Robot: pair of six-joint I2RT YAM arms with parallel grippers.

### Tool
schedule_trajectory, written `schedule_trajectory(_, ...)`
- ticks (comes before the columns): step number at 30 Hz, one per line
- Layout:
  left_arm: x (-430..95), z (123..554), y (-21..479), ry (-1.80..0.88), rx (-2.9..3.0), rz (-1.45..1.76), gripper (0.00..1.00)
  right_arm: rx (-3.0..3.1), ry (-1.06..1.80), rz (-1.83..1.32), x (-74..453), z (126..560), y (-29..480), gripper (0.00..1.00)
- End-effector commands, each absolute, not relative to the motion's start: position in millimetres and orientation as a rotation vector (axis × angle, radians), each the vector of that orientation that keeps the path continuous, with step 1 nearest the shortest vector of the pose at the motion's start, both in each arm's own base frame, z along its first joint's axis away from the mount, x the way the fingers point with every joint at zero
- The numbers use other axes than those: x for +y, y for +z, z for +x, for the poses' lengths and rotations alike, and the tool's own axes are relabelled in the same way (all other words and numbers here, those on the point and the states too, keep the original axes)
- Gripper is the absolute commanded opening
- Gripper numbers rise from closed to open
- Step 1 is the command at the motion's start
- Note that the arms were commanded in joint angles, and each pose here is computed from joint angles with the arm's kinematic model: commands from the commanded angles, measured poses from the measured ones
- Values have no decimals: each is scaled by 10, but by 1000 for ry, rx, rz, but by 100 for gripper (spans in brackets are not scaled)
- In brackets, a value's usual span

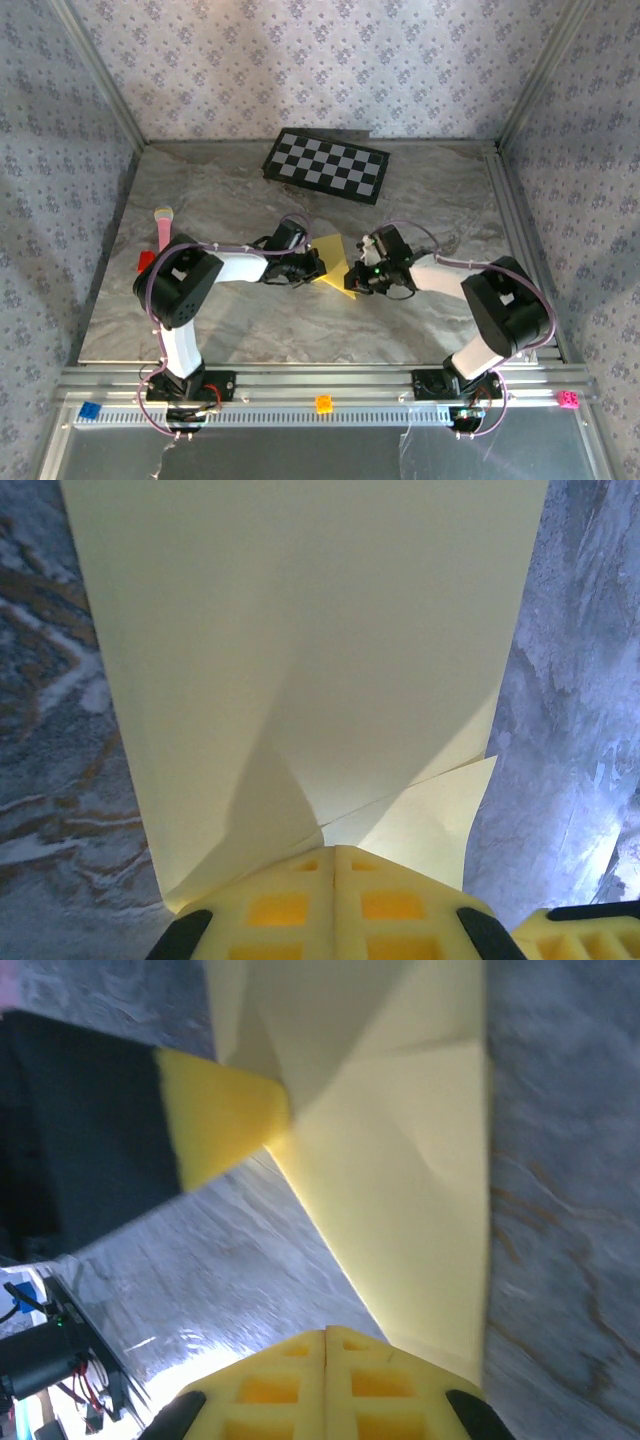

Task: Fold a paper plane with a square sheet of paper (pick it up from the middle)
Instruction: Third fold the triangle at the center of the table.

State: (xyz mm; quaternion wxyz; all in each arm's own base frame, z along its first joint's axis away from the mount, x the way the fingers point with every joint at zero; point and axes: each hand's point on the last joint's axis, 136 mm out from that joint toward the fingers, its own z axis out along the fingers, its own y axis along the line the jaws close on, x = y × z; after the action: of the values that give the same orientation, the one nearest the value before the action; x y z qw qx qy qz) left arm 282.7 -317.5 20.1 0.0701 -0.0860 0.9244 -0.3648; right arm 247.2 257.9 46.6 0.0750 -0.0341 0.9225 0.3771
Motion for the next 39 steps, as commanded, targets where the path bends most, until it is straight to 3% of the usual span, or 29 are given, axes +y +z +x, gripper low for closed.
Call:
schedule_trajectory(1, -2958, 2771, -25, -946, 2843, -301, 1, 2810, 1104, -117, 2670, 2526, 418, 0)
schedule_trajectory(10, -2965, 2782, 14, -945, 2832, -270, 1, 2931, 960, -34, 2461, 2422, -67, 0)
schedule_trajectory(27, -2560, 3003, 77, -926, 2763, -351, 5, 2933, 1039, -3, 2408, 2260, -137, 0)
schedule_trajectory(39, -3041, 2930, 634, -1029, 2681, -119, 11, 2908, 1052, 9, 2441, 2325, -82, 0)
